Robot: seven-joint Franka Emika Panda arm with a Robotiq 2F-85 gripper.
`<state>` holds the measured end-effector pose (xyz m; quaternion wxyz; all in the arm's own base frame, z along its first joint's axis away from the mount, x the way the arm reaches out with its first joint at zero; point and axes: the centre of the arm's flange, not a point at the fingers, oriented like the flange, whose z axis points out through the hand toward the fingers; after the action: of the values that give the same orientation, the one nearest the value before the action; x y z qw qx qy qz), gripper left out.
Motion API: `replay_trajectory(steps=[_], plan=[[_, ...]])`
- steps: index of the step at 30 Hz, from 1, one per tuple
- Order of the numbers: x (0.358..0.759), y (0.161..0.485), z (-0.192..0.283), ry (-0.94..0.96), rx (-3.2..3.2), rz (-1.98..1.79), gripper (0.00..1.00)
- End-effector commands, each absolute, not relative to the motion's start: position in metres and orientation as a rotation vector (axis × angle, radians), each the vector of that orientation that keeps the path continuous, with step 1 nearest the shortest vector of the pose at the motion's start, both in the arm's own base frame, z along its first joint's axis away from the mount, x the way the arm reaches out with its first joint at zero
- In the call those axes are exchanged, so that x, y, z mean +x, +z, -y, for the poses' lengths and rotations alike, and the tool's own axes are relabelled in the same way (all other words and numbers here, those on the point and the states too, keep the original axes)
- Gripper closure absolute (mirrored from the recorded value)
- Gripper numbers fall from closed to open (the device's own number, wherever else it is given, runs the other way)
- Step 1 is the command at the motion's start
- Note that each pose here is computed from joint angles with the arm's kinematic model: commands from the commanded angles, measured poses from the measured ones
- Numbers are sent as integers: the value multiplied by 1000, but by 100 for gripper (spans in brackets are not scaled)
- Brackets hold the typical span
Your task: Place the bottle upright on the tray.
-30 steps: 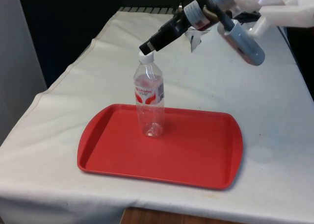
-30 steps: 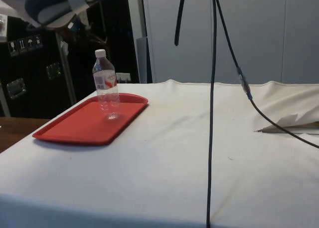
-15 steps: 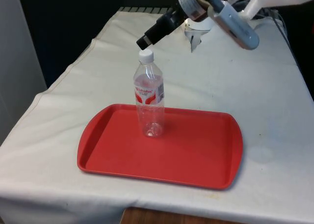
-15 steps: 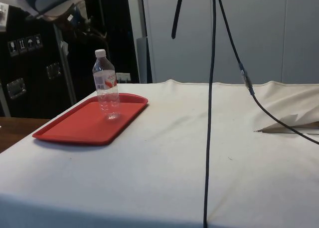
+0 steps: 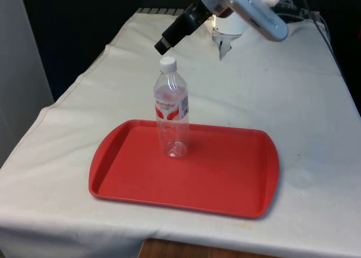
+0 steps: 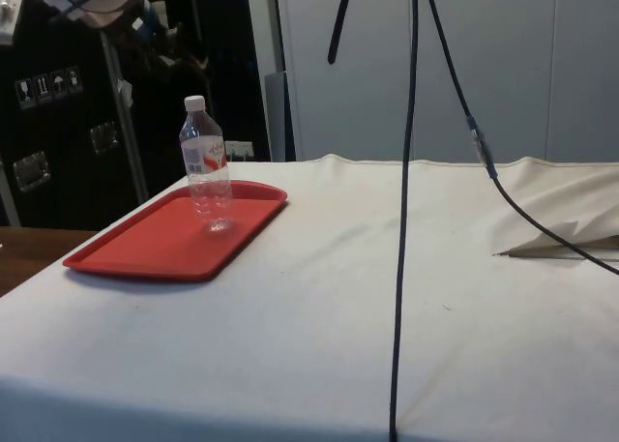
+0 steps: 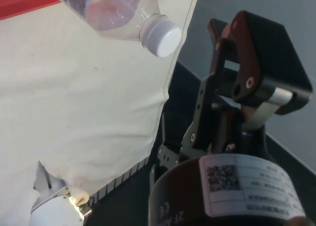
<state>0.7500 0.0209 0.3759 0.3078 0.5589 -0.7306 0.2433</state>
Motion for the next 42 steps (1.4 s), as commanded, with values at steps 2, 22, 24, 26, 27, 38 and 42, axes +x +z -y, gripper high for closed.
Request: replay_trajectory(steps=[2, 22, 24, 26, 27, 38, 42], plan=[[750, 382, -20, 627, 1496, 1948, 0], [748, 409, -11, 567, 1541, 2007, 0], [747, 413, -10, 558, 1548, 2017, 0], [747, 414, -10, 553, 1550, 2019, 0], [747, 415, -9, 550, 1552, 2023, 0], [741, 434, -9, 514, 1566, 2052, 0], [739, 436, -9, 508, 1547, 2046, 0]])
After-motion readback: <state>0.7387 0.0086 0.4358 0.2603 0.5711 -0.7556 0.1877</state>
